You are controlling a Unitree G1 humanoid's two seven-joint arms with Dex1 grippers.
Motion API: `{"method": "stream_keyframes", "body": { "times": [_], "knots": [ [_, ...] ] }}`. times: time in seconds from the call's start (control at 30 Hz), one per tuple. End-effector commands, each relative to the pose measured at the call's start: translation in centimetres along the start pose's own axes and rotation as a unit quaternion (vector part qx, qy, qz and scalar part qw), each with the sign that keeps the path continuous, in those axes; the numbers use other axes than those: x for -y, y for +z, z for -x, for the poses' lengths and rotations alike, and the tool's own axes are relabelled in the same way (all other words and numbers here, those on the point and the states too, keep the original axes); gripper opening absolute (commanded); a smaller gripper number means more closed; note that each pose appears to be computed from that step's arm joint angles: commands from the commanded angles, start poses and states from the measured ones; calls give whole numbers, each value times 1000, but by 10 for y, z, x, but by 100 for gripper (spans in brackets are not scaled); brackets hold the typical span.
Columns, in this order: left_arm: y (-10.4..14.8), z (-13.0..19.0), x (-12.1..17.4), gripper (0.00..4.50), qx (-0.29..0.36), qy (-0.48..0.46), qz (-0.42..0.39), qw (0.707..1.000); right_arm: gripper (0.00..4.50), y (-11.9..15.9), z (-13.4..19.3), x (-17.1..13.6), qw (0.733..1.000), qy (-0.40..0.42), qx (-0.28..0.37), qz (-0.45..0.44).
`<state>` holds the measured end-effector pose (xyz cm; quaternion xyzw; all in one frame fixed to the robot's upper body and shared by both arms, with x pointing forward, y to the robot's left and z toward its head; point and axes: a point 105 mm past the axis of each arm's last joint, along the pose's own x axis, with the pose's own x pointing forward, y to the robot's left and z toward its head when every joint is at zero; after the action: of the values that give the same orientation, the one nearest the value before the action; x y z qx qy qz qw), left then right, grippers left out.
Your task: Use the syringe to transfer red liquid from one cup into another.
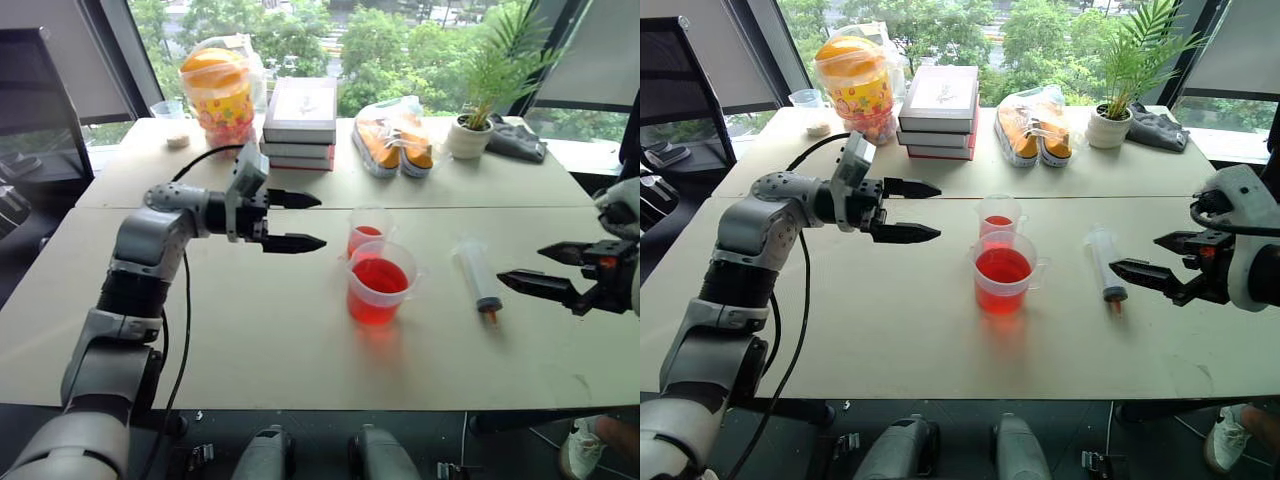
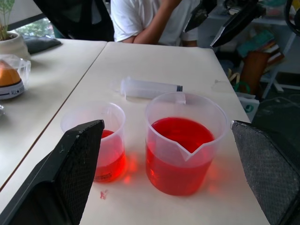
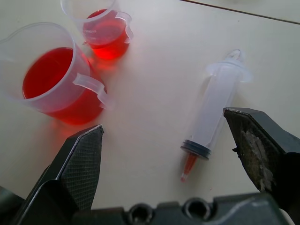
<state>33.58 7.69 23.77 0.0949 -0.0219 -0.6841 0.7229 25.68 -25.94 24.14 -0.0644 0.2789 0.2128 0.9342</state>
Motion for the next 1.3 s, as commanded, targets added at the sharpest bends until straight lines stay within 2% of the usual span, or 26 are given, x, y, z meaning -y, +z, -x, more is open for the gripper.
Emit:
{"method": "stream_keyframes", "body": {
  "times": [0.03,0.27,0.57,0.77,0.87,1.0,1.03,1.2,1.3],
  "knots": [
    [12,-4,-2,450,9,-5,-34,999,449,-1,-21,24,996,-7,-36,-82],
    [8,-11,-4,450,12,-7,-42,999,449,-6,-72,57,981,-60,-112,-148],
    [5,-7,-1,450,11,4,-42,999,449,-21,-120,80,976,-88,-172,-99],
    [3,-3,1,450,4,16,-43,999,449,-32,-139,81,972,-80,-213,-60],
    [2,-3,2,450,3,21,-43,999,358,-34,-143,79,970,-72,-230,-42],
    [1,-3,2,450,2,24,-43,999,169,-38,-144,76,966,-62,-248,-27],
    [1,-3,1,450,2,25,-43,999,147,-37,-143,76,967,-62,-248,-27],
    [3,-4,-1,450,2,24,-43,999,147,-23,-130,79,971,-73,-225,-31],
    [5,-5,-5,450,3,23,-47,999,147,16,-103,80,986,-91,-142,-13]
  ]
}}
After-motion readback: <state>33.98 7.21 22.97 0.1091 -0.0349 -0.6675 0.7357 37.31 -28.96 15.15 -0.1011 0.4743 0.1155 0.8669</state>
